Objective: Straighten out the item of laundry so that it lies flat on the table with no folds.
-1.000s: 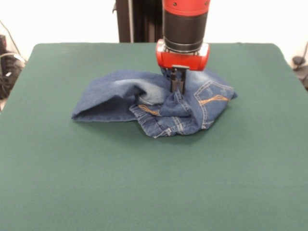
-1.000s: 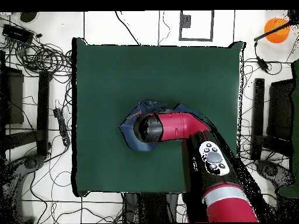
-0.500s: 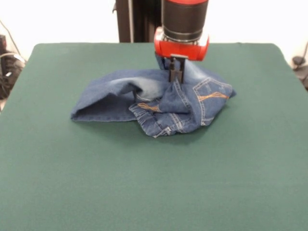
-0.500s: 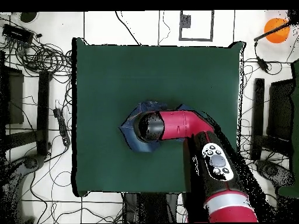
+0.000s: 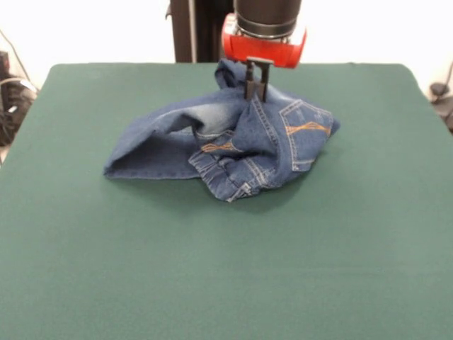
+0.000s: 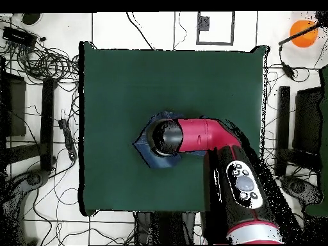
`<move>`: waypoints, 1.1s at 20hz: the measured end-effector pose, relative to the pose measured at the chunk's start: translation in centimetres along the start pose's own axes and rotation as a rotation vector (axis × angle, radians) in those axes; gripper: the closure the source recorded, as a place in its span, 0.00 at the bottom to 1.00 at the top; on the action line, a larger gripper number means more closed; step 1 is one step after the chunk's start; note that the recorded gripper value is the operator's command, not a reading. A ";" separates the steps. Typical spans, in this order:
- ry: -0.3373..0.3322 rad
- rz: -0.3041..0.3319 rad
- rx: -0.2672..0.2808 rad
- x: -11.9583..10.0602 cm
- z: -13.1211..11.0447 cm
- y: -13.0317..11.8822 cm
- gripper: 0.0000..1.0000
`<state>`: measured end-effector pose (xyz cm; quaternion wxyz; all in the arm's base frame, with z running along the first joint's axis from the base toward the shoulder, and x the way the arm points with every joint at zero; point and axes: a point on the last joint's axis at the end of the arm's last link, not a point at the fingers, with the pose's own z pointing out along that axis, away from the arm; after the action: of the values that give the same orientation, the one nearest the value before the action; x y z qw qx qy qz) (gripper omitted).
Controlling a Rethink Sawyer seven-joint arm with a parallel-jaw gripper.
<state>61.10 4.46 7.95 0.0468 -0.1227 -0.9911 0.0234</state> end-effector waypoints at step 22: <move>0.070 0.047 -0.009 -1.7 -2.4 1.1 1.00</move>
<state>63.21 5.15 10.09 0.0803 -0.1470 -0.9857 0.0155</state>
